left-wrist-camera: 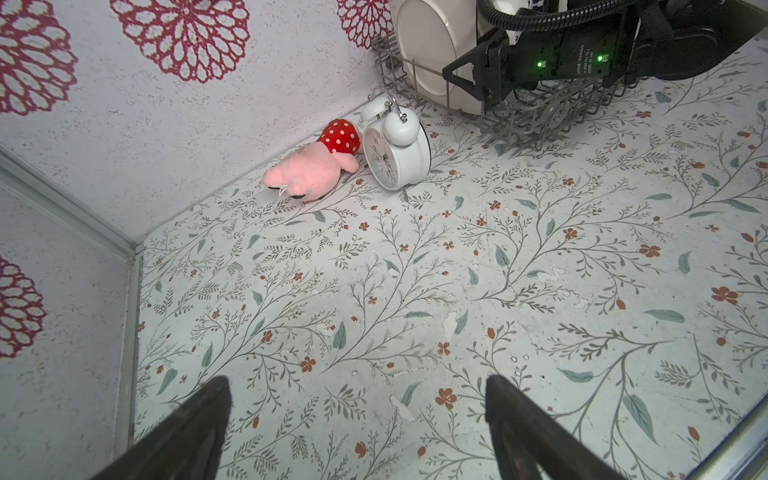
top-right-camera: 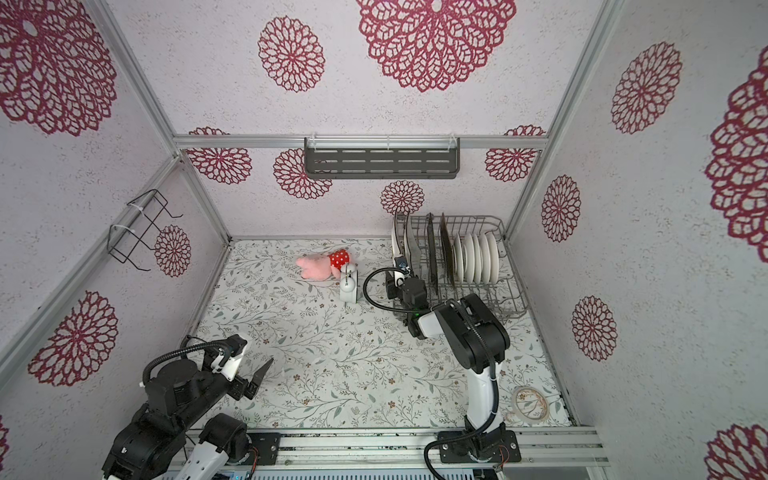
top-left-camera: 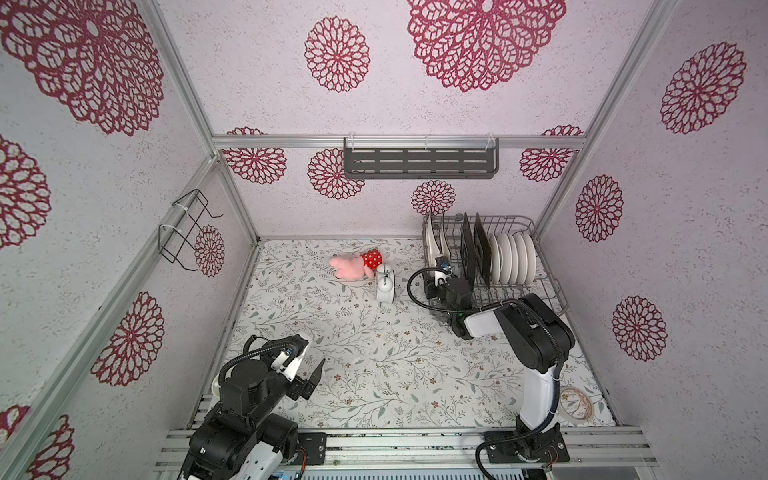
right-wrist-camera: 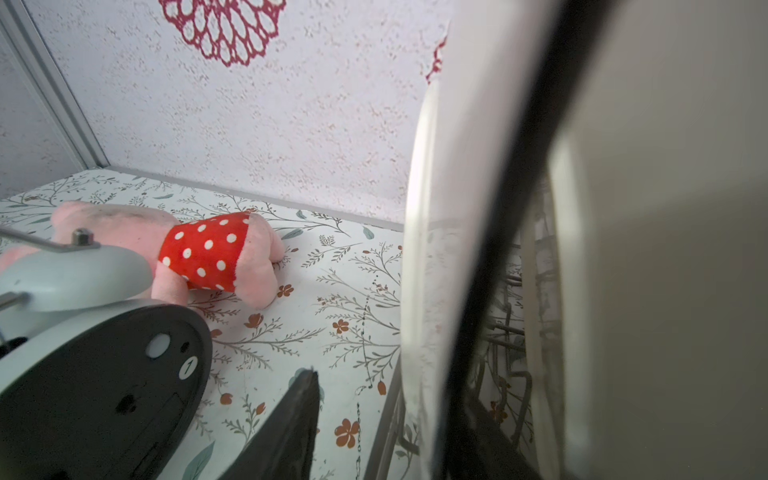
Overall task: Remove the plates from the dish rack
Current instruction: 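Lower the right gripper onto the cream square plate nearest the robot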
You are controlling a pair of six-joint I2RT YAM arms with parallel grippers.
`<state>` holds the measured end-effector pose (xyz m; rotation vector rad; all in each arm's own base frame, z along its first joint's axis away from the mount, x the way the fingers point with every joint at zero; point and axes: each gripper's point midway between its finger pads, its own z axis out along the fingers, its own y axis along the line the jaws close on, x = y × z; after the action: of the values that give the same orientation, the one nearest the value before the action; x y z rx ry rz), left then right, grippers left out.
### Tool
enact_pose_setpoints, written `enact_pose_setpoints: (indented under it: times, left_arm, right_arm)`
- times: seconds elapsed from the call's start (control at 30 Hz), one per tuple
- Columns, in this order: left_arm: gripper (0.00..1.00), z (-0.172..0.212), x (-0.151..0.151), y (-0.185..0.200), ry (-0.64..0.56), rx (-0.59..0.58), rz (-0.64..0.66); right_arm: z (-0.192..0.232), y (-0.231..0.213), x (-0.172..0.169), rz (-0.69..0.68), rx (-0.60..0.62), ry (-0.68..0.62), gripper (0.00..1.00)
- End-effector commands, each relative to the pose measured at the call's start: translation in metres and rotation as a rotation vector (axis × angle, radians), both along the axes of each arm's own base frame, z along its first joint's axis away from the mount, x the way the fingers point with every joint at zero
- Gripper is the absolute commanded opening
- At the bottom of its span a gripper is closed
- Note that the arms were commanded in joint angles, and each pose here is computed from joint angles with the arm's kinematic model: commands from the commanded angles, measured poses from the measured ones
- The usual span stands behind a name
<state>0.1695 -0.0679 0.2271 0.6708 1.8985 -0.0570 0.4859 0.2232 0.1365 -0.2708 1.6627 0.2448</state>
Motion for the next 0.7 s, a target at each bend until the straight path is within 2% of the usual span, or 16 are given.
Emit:
enact_pose_setpoints:
  times: [0.0, 0.17, 0.67]
  left_arm:
    - [0.97, -0.0014, 0.0041, -0.0018, -0.002, 0.006, -0.003]
    - [0.98, -0.0026, 0.0054, -0.0012, 0.002, 0.01, 0.003]
    - [0.98, -0.0072, 0.0084, -0.0026, 0.028, 0.02, 0.002]
  right_arm:
    - [0.0315, -0.0196, 0.0085, -0.087, 0.046, -0.135, 0.48]
    - [0.0365, -0.0282, 0.0074, -0.122, 0.059, -0.184, 0.46]
    - [0.0378, -0.0244, 0.0166, -0.103, 0.069, -0.232, 0.37]
